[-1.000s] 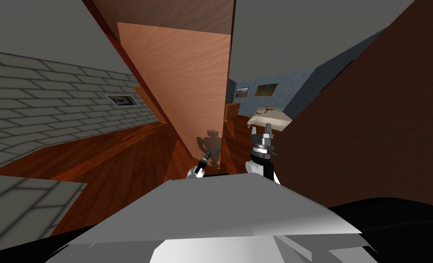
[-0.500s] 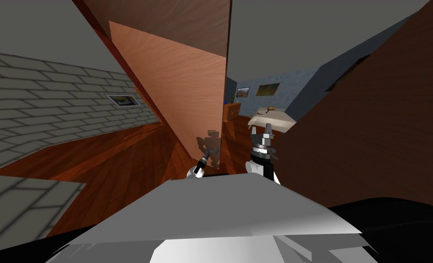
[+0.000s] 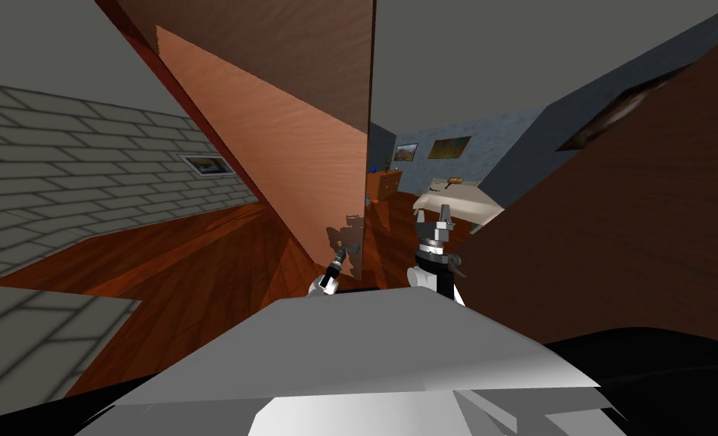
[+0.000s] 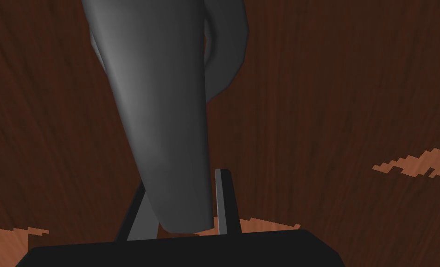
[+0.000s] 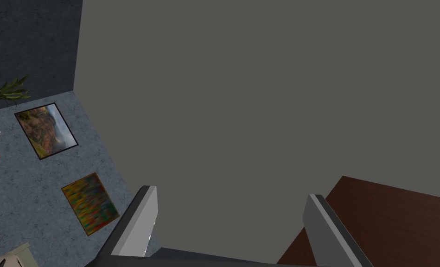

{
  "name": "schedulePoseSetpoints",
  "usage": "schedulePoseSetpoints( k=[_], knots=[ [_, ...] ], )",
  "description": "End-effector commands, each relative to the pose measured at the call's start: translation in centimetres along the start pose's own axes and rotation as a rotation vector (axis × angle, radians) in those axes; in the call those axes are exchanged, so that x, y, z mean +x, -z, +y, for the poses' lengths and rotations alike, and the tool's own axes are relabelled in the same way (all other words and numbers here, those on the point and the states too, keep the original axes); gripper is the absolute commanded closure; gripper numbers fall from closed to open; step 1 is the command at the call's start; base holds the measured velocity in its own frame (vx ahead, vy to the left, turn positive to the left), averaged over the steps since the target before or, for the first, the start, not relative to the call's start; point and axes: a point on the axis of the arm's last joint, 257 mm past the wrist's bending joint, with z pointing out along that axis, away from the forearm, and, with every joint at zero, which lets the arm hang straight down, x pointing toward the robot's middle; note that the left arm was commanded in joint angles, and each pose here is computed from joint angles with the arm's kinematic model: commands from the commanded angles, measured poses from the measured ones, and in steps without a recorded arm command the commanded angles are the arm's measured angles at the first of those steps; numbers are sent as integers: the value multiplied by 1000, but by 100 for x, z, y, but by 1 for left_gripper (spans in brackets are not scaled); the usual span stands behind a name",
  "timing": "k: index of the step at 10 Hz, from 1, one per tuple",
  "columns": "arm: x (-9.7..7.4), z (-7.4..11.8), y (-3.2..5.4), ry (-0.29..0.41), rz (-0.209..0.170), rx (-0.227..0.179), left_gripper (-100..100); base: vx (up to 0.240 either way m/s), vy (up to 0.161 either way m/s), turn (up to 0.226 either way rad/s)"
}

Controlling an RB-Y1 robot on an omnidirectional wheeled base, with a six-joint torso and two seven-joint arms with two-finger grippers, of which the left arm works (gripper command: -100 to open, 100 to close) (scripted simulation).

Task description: Push the door open

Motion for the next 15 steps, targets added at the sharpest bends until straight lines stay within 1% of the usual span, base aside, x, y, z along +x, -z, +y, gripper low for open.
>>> schedulePoseSetpoints(
  k=[1, 5, 6, 7, 9, 10, 11, 13, 14, 15],
  knots=[
    [-80, -34, -20, 8, -29, 9, 100, 131, -197, 80],
    [-139, -52, -37, 32, -70, 14, 100, 94, -175, 58],
    [-248, -50, -17, 21, -81, 14, 100, 33, -49, 50],
    [-440, -39, 19, -3, -115, 10, 100, 117, -50, 80],
    [-464, -37, 25, -7, -122, 9, 100, 140, -79, 37],
    [-526, -31, 40, -15, -142, 8, 100, 115, -72, 39],
    [-550, -29, 45, -18, -155, 7, 100, 153, -125, 74],
    [-550, -29, 45, -18, -155, 7, 100, 104, -54, 21],
    [-547, -27, 44, -14, -180, 7, 100, 161, -60, 76],
    [-536, -27, 41, -11, -186, 7, 100, 180, -116, 90]
  ],
)
